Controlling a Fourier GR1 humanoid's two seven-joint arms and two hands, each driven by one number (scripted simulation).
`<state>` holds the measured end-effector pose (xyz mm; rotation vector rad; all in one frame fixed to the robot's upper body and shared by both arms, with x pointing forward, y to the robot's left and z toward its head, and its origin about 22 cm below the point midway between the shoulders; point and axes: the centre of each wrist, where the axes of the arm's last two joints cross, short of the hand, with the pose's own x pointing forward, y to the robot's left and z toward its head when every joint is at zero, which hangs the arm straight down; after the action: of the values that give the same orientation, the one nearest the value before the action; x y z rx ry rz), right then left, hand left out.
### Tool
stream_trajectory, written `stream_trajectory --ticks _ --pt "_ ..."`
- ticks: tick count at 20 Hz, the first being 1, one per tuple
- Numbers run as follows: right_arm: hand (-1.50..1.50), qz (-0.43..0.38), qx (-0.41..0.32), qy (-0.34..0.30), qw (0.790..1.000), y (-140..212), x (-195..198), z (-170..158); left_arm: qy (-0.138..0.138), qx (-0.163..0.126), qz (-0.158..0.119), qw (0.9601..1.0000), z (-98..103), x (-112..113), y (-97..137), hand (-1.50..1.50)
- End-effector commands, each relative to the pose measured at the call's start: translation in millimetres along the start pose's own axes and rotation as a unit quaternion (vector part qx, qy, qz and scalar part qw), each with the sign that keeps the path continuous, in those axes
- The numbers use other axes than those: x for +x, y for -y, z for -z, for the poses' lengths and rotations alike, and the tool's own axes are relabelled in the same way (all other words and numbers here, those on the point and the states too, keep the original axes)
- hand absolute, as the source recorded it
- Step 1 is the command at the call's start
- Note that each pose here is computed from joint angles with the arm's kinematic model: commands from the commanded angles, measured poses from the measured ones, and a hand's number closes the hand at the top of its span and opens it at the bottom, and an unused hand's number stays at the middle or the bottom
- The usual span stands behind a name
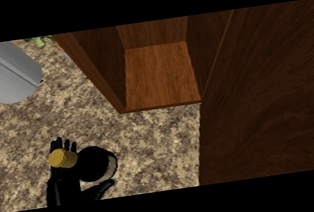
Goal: Pick up the wine, place it into the cabinet and close the cabinet
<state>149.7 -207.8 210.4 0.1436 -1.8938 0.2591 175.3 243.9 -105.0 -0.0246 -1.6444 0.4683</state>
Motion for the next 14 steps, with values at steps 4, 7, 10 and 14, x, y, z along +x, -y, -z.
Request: stream_trajectory --ticks 4,7,10,14 --pt "-1.50 0.009 0.014 0.020 1.000 5 19 -30 0.005 -0.007 -0.028 0.9996 3 -7 3 -1.50" --pt "-1.50 0.017 0.015 0.023 0.999 8 13 -16 -0.001 -0.040 -0.046 0.9982 13 -21 6 1.50" --pt "-1.50 0.015 0.023 0.029 0.999 3 15 -27 0.006 -0.074 -0.029 0.9968 9 -18 5 1.50" --pt "-1.50 0.013 0.015 0.025 0.999 -1 27 -38 0.013 -0.091 -0.003 0.9958 17 -13 19 1.50"
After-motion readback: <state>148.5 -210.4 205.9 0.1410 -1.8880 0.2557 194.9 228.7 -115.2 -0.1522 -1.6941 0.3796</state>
